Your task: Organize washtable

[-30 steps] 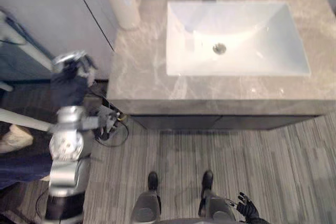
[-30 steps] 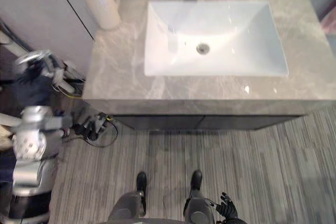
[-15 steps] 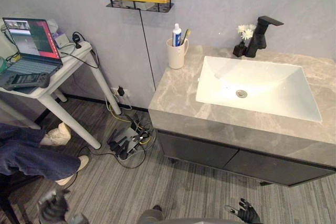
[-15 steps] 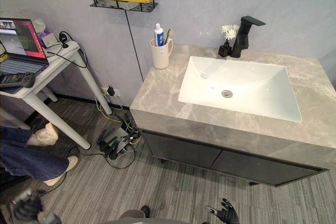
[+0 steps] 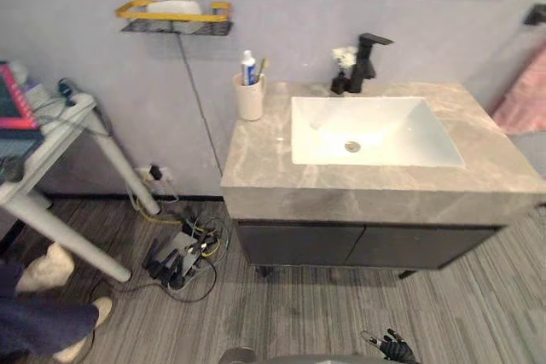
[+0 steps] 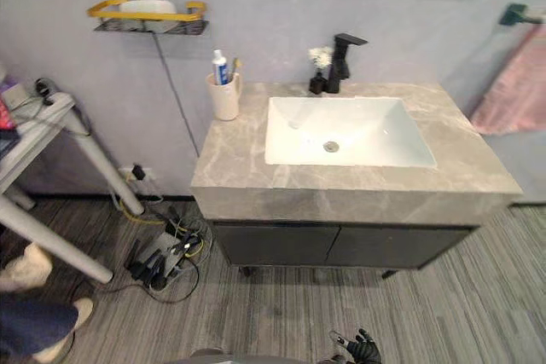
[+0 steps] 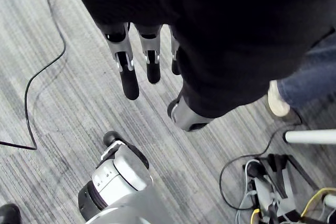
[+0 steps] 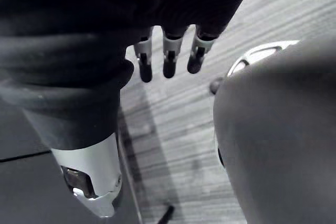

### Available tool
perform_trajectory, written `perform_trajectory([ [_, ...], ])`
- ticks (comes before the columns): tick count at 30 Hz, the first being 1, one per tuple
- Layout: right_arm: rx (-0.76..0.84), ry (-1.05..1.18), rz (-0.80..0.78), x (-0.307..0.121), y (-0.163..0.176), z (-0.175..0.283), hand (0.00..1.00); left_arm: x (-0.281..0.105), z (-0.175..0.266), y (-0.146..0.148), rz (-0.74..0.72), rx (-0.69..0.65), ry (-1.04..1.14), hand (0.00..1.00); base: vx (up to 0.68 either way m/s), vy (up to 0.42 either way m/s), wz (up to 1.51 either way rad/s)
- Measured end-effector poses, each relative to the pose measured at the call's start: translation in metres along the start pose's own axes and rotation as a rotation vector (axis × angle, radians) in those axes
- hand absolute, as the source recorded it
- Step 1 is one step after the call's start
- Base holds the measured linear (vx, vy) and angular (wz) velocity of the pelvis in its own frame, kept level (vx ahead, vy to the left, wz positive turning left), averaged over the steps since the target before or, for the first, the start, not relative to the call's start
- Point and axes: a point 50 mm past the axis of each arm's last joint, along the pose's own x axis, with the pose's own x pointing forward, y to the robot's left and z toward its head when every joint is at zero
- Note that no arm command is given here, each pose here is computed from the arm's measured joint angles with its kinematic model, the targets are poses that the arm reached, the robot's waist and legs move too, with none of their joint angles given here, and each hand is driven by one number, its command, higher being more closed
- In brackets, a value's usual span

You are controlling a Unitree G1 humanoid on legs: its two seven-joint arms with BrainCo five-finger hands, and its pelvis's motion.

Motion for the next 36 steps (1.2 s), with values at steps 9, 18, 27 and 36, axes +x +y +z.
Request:
perform_trajectory([
  [9, -0.129, 0.055, 0.028, 0.005, 0.003, 0.0, 0.0, 0.003, 0.035, -0.026, -0.092, 0.121, -0.086, 0.0, -0.01, -0.005, -1.64],
  [18, -0.267, 0.053, 0.127, 0.006, 0.026, 0.001, 0.0, 0.003, 0.033, -0.024, -0.094, 0.122, -0.093, 0.0, 0.11, -0.14, -2.43],
  [27, -0.251, 0.031, 0.163, 0.004, 0.031, -0.001, 0.0, 0.003, 0.049, -0.029, -0.113, 0.144, -0.143, 0.0, 0.19, 0.233, -2.18],
  [36, -0.155, -0.012, 0.169, -0.003, 0.033, -0.003, 0.0, 0.002, 0.055, -0.03, -0.121, 0.087, -0.171, 0.0, -0.06, 0.286, -2.19],
])
